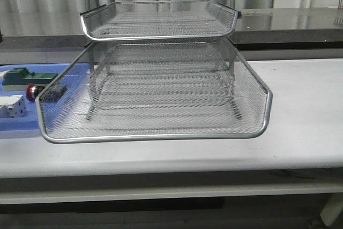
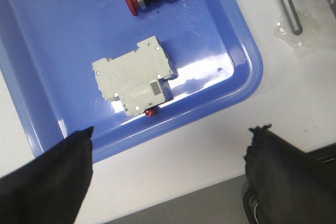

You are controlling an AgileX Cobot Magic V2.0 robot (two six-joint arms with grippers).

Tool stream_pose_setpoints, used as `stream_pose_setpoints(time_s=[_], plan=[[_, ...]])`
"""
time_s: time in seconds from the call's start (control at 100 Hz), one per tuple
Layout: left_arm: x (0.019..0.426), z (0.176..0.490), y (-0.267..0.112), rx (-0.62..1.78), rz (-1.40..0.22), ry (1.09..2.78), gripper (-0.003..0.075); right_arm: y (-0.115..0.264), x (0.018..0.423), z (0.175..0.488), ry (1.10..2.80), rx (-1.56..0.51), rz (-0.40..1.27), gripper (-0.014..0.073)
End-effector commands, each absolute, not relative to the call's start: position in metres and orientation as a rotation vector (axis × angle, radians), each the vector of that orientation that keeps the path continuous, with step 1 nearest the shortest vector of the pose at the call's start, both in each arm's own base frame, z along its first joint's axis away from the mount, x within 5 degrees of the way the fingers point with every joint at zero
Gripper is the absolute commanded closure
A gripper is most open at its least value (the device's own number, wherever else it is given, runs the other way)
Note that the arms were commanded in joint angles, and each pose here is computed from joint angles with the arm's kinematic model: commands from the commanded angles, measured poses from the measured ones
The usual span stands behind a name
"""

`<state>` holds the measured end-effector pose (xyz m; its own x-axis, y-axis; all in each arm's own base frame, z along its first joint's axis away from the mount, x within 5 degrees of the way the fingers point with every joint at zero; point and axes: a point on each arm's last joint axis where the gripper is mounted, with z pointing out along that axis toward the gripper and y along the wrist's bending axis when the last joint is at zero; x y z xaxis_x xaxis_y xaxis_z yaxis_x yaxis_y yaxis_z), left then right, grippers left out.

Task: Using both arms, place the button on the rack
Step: 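Lower the left gripper into the blue tray and grasp the red push button, then lift the red push button out of the blue tray with the left gripper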

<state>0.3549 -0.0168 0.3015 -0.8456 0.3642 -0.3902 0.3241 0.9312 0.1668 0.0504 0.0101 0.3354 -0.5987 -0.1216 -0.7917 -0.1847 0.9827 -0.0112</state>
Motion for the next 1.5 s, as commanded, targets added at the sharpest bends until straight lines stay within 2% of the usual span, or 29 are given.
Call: stream_pose_setpoints(time_s=[0.0,0.19,0.39,0.63,0.84,1.01,1.49], plan=[[0.352,0.327,-0.018,0.476,0.128,2.564,0.0113,0.009,0.053,0.349,2.138,-0.202,0.077,0.0662],[0.357,0.329,-0.021,0.447,0.085,2.509,0.0112,0.009,0.053,0.349,2.138,-0.202,0.077,0.0662],[0.375,0.342,-0.022,0.549,0.163,2.292,0.0112,0.009,0.053,0.349,2.138,-0.202,0.077,0.0662],[0.407,0.340,-0.026,0.748,0.183,2.349,0.0112,0.009,0.053,0.349,2.138,-0.202,0.077,0.0662],[0.443,0.326,-0.028,0.896,0.197,2.390,0.0112,0.009,0.053,0.349,2.138,-0.202,0.077,0.0662],[0.465,0.304,-0.034,1.137,0.223,2.374,0.0112,0.009,0.053,0.349,2.138,-0.202,0.077,0.0662],[0.496,0.243,-0.040,1.262,0.203,2.375,0.0112,0.009,0.053,0.349,2.138,-0.202,0.077,0.0662]])
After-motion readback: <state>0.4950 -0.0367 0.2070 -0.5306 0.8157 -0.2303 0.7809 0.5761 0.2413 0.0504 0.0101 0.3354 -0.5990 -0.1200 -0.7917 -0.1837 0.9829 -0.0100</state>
